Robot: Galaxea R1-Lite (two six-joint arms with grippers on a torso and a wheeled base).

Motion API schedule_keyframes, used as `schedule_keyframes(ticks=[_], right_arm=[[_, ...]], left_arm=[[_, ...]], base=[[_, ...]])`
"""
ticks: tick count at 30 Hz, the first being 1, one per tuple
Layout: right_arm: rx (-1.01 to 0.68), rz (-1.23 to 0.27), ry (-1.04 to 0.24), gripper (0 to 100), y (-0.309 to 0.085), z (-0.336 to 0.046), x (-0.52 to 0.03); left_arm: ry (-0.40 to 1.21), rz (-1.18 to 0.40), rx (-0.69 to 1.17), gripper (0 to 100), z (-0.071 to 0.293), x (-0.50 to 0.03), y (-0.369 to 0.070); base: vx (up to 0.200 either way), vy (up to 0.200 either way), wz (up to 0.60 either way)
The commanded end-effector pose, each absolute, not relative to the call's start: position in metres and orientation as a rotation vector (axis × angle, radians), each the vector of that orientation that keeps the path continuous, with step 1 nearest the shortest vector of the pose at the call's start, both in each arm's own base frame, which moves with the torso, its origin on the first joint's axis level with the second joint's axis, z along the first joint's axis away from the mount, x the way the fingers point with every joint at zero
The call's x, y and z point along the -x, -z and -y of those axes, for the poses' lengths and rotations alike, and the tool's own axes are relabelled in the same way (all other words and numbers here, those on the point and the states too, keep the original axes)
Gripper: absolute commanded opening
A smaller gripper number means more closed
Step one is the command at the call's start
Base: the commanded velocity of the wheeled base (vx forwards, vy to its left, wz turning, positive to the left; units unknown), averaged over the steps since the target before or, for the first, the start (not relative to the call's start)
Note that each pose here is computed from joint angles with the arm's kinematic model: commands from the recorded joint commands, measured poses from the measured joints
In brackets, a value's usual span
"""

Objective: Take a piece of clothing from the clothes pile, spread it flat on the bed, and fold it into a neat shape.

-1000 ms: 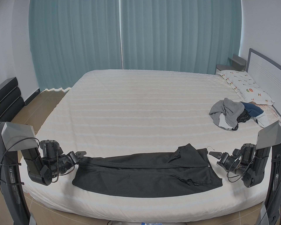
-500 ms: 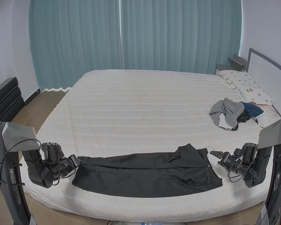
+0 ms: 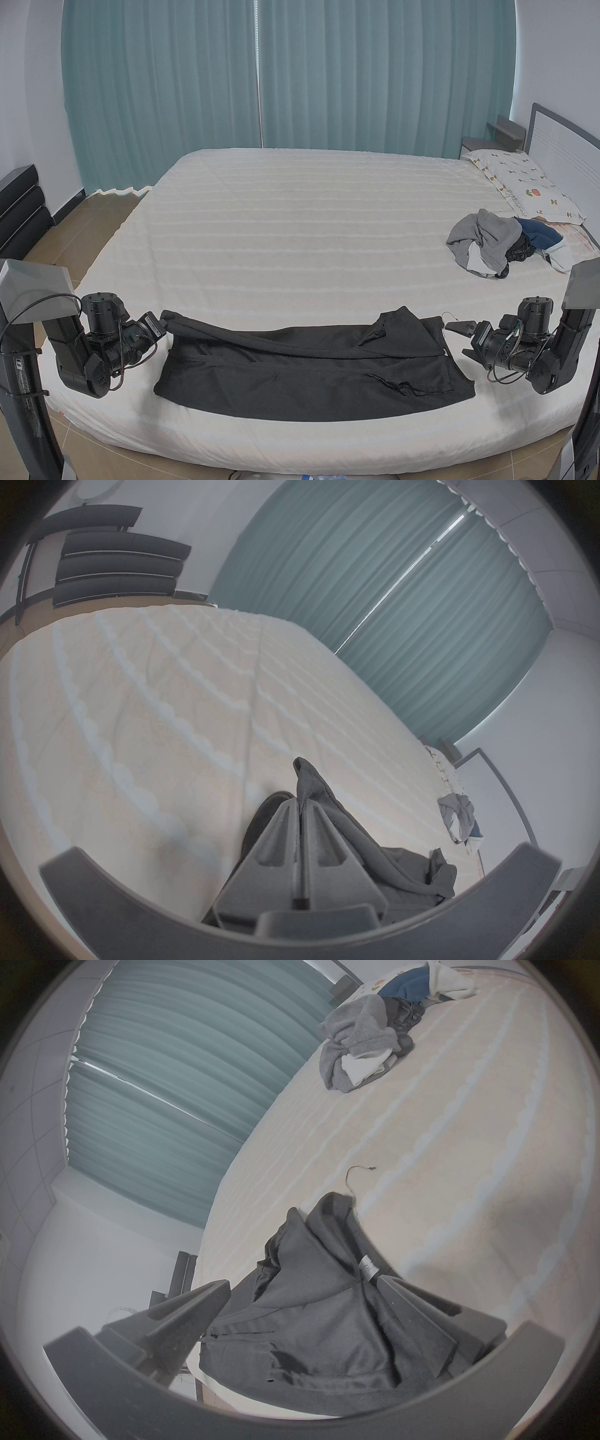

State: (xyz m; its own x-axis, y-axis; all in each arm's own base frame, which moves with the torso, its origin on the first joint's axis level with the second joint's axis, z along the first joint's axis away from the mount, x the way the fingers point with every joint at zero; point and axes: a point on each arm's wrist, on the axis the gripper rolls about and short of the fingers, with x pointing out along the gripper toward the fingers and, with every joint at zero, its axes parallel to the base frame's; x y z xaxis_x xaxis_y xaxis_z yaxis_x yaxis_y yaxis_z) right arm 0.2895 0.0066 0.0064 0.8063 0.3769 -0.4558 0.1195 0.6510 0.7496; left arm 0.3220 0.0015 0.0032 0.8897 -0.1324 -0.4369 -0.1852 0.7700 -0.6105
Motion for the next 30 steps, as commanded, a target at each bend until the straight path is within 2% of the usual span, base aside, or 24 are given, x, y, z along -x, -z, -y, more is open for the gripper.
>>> schedule_keyframes(ticks=[1,9,16,17,24,30], right_arm=[[-0.86,-0.656,-0.186,100,-0.011,-0.017,-0.288],[-0.873,-0.718,-0.111,100,-0.006,-0.03,-0.294],[-0.883,-0.724,-0.103,100,-0.005,-0.03,-0.294],[-0.883,-0.724,-0.103,100,-0.005,-0.03,-0.294],[-0.885,-0.725,-0.101,100,-0.004,-0.029,-0.295],[-0.884,-0.72,-0.107,100,-0.006,-0.03,-0.295]], left_arm=[[-0.024,-0.469,0.704,0,-0.002,-0.321,-0.001],[-0.035,-0.487,0.702,0,-0.006,-0.317,0.006],[-0.023,-0.515,0.697,0,-0.005,-0.313,0.009],[-0.023,-0.524,0.687,100,-0.005,-0.311,0.01],[0.039,-0.588,0.589,100,-0.004,-0.294,0.015],[0.058,-0.511,0.617,100,-0.004,-0.311,0.008]], base=[[0.0,0.0,0.0],[0.0,0.0,0.0],[0.0,0.0,0.0],[0.0,0.0,0.0],[0.0,0.0,0.0],[0.0,0.0,0.0]])
